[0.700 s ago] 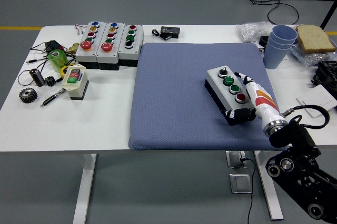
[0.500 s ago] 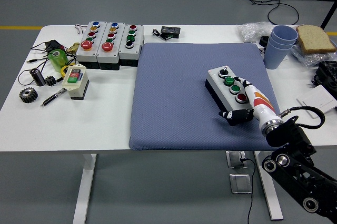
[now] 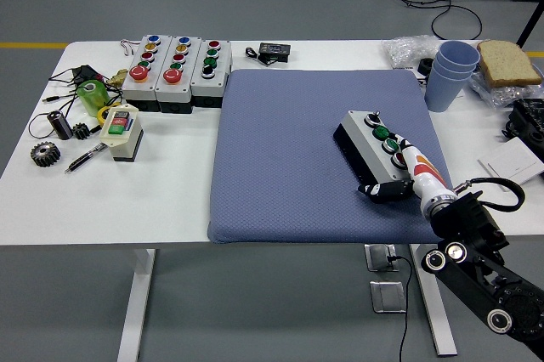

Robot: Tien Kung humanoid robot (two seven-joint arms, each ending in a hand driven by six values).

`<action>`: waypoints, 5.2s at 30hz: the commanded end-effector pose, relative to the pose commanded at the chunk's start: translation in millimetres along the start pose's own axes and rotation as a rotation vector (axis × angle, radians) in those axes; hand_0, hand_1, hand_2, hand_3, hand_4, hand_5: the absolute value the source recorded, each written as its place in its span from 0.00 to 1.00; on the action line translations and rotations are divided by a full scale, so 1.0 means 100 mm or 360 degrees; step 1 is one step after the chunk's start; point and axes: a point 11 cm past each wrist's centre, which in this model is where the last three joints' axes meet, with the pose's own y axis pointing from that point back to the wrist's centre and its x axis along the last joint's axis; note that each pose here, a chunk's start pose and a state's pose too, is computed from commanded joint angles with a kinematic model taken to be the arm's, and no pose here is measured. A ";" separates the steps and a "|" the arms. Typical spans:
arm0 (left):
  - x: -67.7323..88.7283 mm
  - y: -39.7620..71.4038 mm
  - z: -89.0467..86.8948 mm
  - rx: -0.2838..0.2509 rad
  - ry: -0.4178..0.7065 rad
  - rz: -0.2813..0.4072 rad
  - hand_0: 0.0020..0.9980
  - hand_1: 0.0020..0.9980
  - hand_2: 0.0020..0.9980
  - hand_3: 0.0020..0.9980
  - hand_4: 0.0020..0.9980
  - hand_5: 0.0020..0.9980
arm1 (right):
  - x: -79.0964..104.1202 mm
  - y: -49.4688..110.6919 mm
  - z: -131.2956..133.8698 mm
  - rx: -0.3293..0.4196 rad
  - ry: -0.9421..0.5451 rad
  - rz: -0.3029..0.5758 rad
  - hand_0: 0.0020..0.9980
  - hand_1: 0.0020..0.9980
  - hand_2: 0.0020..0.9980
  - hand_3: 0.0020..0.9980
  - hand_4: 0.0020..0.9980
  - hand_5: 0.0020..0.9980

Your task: Pick up the button,place it on the desk,press the button,press the button

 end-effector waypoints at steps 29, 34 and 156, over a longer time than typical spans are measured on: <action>0.00 0.00 0.01 0.0003 0.0000 0.0000 0.62 0.66 0.68 0.59 0.34 0.65 | 0.05 -0.01 -0.02 0.0067 0.0276 0.0056 0.06 0.14 0.39 0.55 0.62 0.09; -0.03 0.00 -0.02 0.0013 -0.0007 -0.0009 0.62 0.66 0.68 0.59 0.34 0.65 | 0.04 0.02 -0.10 0.0223 0.0305 0.0010 0.05 0.05 0.31 0.54 0.57 0.09; -0.12 0.01 0.01 0.0000 -0.0018 -0.0037 0.62 0.66 0.68 0.59 0.34 0.64 | 0.35 0.06 -0.05 0.1311 0.0740 0.0122 0.94 0.80 0.96 1.00 0.88 0.00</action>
